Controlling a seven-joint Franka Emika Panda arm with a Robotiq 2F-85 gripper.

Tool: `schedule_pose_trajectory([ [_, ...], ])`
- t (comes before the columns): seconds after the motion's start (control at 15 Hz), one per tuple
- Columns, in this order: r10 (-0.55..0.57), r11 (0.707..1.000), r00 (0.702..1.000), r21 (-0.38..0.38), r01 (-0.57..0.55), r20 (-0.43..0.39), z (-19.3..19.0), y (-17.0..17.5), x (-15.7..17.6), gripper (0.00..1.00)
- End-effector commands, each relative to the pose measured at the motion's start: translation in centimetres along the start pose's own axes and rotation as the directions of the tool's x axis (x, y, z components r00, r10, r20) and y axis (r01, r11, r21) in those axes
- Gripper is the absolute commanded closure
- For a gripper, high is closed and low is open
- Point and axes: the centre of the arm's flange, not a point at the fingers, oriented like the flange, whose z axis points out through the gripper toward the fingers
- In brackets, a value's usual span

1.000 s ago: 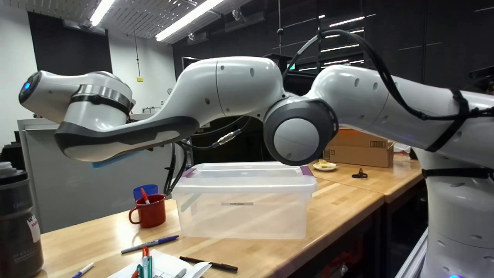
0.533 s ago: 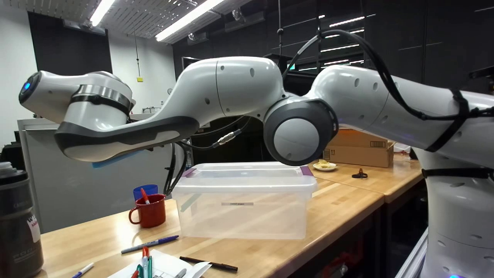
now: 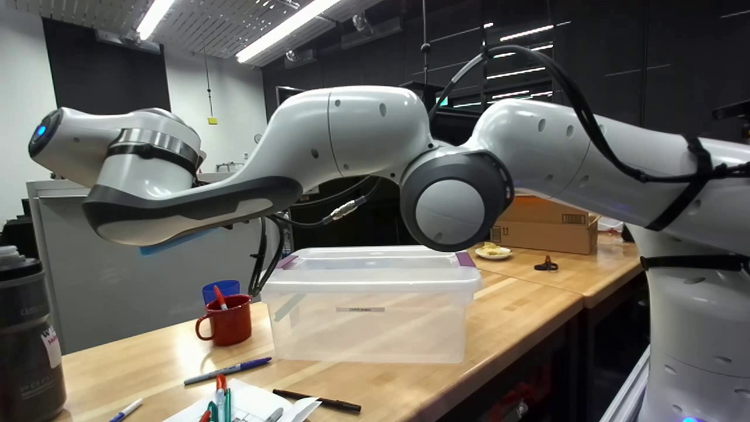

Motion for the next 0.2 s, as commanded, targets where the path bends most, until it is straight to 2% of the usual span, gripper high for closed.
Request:
schedule_pose_trajectory([
  [0.0, 0.000, 1.000, 1.000, 0.000, 0.000, 0.000, 0.00, 0.00, 0.00, 0.57],
  [0.13, 0.000, 1.000, 1.000, 0.000, 0.000, 0.000, 0.00, 0.00, 0.00, 0.57],
])
